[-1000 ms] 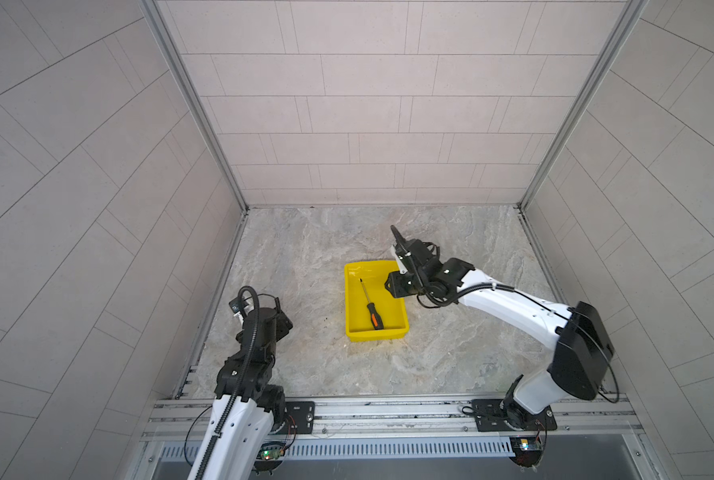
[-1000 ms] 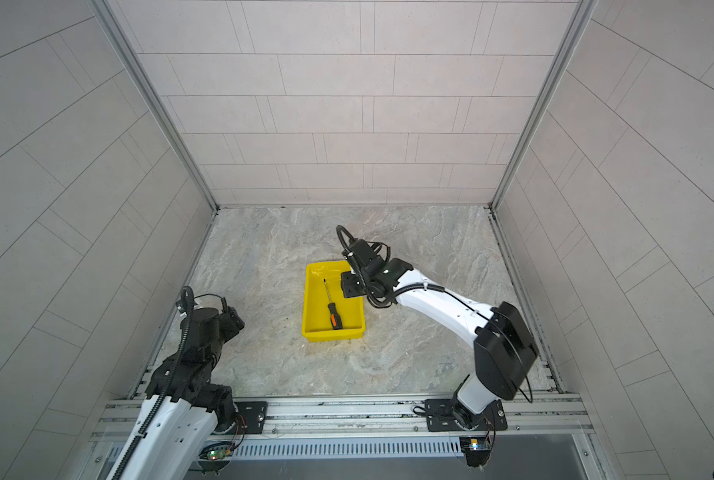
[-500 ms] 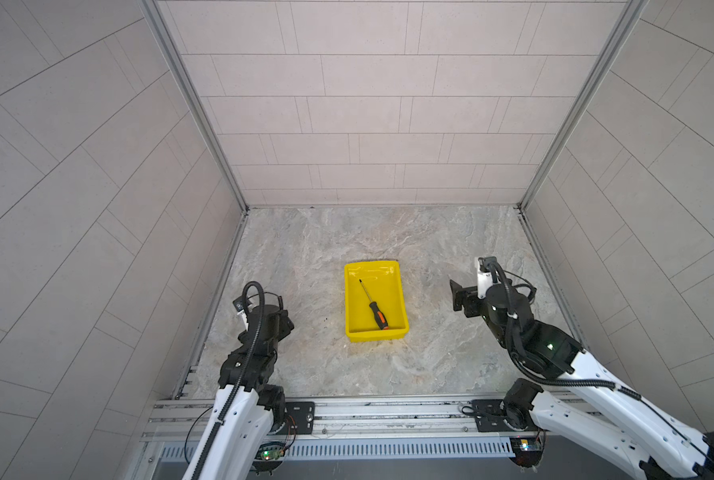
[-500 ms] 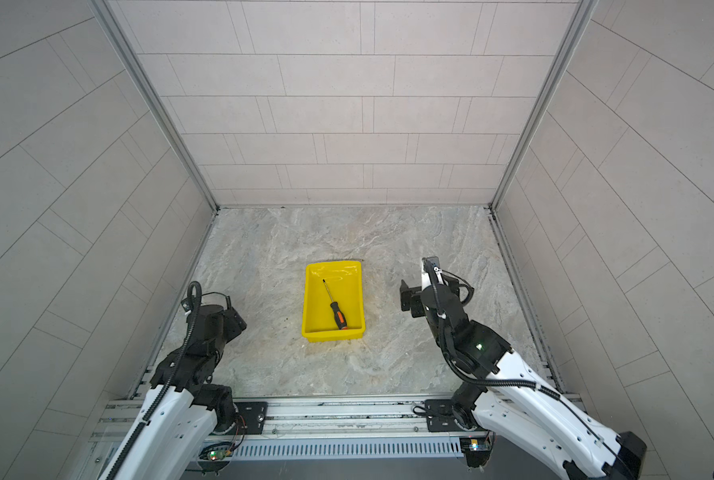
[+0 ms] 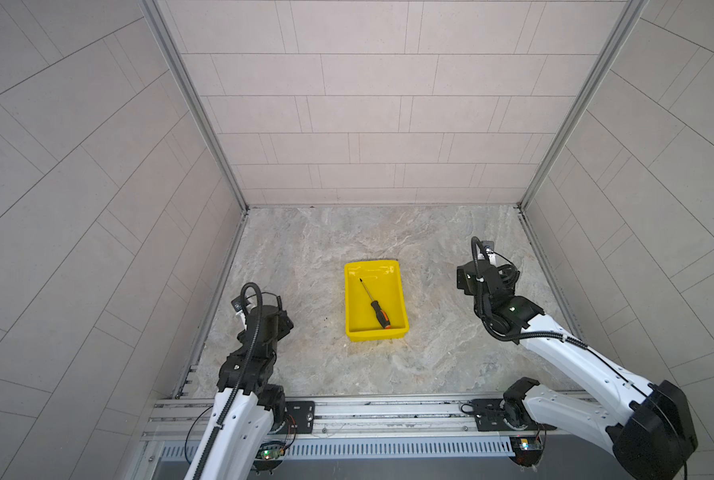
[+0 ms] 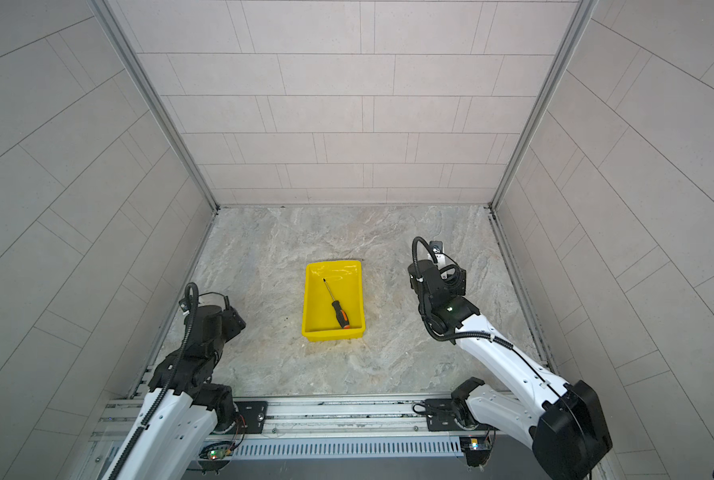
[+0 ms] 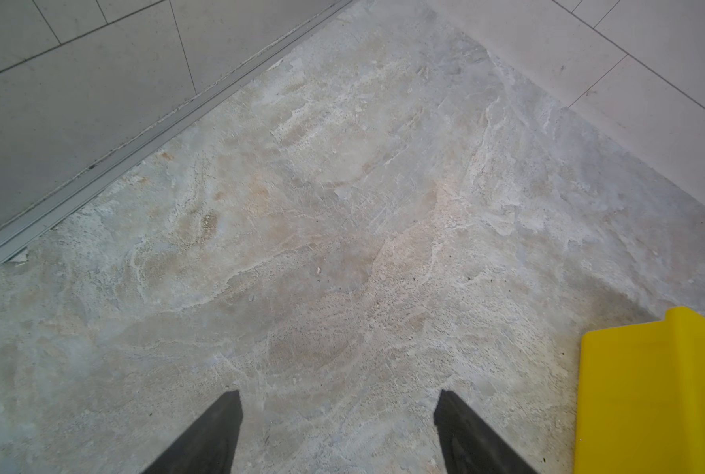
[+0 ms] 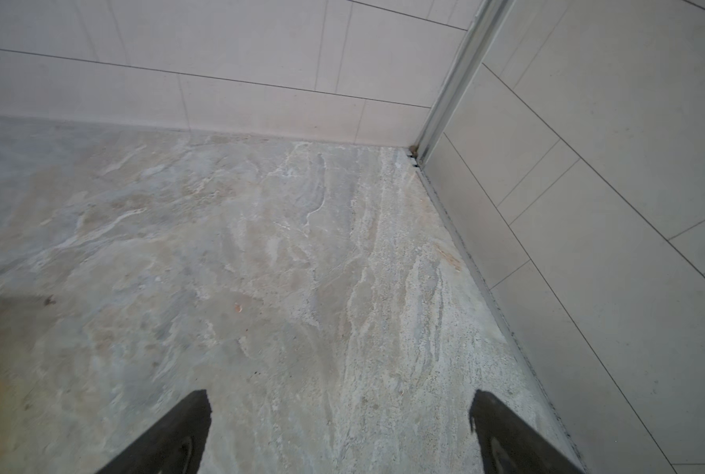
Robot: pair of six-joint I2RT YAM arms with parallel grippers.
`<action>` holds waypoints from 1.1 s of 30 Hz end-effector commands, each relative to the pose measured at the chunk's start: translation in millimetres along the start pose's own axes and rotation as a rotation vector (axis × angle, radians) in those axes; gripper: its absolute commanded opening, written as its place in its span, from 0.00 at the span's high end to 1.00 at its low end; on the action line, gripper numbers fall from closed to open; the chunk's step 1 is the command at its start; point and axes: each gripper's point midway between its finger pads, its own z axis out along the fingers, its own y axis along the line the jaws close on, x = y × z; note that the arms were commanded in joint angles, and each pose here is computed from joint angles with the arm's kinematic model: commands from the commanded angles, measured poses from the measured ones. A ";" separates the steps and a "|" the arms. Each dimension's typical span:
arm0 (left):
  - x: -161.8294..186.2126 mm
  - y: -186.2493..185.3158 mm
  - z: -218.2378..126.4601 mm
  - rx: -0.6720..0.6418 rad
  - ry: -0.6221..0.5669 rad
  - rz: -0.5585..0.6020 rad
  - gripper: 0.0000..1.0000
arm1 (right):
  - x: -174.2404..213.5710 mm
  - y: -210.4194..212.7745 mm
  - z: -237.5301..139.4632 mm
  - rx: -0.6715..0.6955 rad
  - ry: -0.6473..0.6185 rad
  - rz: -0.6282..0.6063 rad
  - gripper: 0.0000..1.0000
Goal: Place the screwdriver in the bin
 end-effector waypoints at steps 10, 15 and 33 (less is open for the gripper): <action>-1.7 1.1 -0.6 0.001 -0.015 -0.006 0.19 | 29.0 -13.9 34.0 0.141 -0.275 -0.085 0.00; -0.9 0.2 1.5 -0.003 -0.005 -0.002 0.19 | 56.1 -9.5 48.9 0.108 -0.202 -0.096 0.01; 0.2 -1.4 5.2 -0.009 0.008 0.002 0.19 | 56.9 -8.4 114.0 -0.078 -0.048 -0.038 0.00</action>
